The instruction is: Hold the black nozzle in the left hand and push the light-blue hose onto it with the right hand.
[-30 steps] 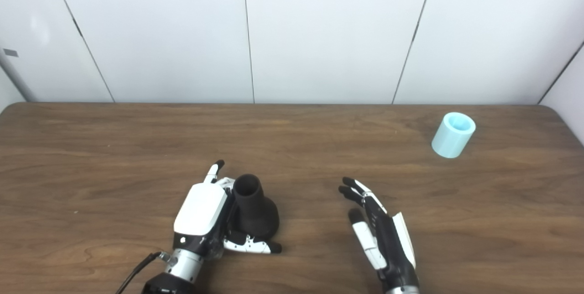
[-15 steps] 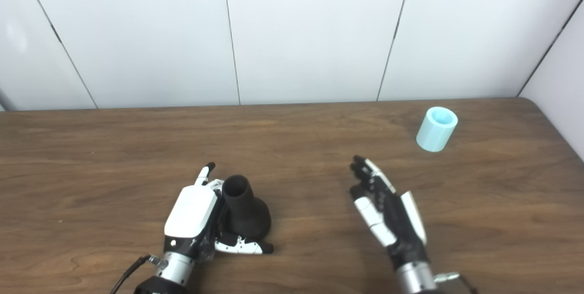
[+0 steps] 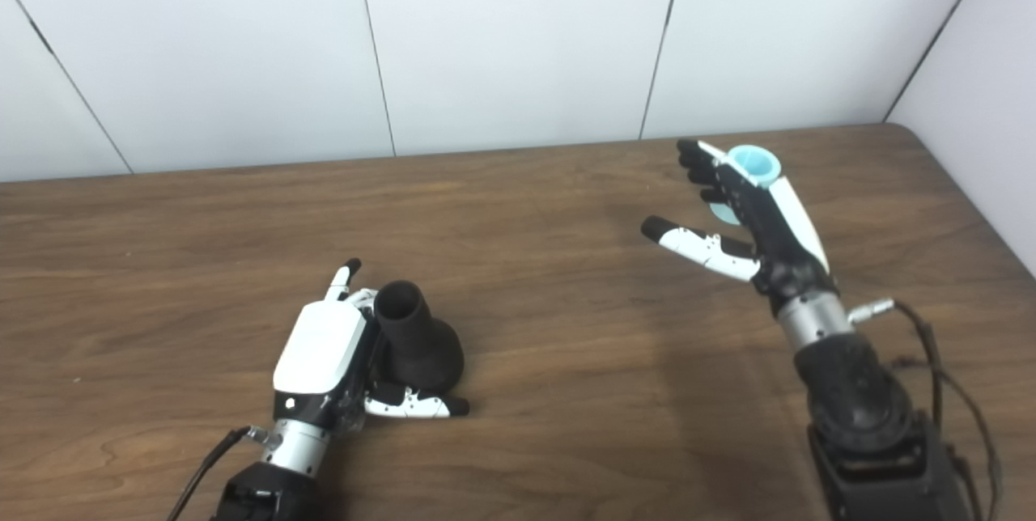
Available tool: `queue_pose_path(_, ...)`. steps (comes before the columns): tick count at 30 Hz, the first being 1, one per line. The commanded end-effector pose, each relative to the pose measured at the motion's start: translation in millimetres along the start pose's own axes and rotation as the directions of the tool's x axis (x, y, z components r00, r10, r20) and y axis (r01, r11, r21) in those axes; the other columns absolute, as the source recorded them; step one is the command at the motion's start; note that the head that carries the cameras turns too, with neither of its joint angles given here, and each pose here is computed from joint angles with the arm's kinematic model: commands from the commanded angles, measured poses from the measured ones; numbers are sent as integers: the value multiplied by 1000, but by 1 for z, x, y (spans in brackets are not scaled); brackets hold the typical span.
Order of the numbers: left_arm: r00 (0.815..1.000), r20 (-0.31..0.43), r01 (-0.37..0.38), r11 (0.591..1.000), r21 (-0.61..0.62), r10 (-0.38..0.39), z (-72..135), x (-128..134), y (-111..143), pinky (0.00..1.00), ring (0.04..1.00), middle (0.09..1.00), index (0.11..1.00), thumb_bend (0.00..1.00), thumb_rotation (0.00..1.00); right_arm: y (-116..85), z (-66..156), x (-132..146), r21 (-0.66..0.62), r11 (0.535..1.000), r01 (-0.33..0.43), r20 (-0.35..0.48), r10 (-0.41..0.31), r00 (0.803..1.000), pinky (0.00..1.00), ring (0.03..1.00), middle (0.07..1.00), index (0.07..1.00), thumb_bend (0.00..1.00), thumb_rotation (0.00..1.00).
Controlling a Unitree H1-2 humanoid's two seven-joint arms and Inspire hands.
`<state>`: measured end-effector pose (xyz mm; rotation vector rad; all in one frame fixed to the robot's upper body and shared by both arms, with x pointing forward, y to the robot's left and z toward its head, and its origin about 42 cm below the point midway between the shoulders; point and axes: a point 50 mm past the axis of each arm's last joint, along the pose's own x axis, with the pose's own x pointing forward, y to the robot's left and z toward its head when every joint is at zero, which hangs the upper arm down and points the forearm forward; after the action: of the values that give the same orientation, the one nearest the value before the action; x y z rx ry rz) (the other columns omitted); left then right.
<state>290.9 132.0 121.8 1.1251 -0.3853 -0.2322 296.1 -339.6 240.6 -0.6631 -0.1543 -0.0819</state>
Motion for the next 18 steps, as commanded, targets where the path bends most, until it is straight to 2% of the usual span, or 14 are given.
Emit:
queue_pose_path(1, 996, 24, 85, 996, -4, -85, 5, -5, -15, 1000, 691, 477, 492, 525, 0, -23, 13, 16, -81, 996, 40, 69, -34, 997, 813, 859, 862, 861, 716, 408)
queue_pose_path(3, 996, 28, 87, 996, 3, -87, 4, -4, -15, 1000, 688, 481, 489, 525, 0, -30, 15, 25, -146, 988, 51, 64, -42, 997, 837, 871, 868, 861, 707, 350)
queue_pose_path(7, 996, 35, 80, 997, 11, -80, 1, -5, -13, 1000, 683, 481, 489, 525, 0, -44, 26, 44, -296, 952, 76, 64, -60, 996, 843, 875, 872, 856, 705, 329)
queue_pose_path(10, 996, 34, 80, 997, 7, -80, -2, -5, -12, 1000, 684, 480, 490, 525, 0, -55, 32, 62, -394, 916, 78, 77, -52, 996, 847, 889, 874, 855, 708, 266)
queue_pose_path(14, 996, 37, 82, 997, 13, -82, -5, -5, -9, 1000, 682, 479, 489, 525, 0, -66, 36, 84, -497, 867, 31, 25, -21, 999, 913, 949, 886, 870, 762, 206)
queue_pose_path(18, 996, 38, 84, 996, 19, -85, -7, -5, -8, 1000, 678, 483, 487, 525, 0, -71, 32, 103, -607, 793, -39, -22, 33, 999, 970, 997, 931, 894, 816, 240)
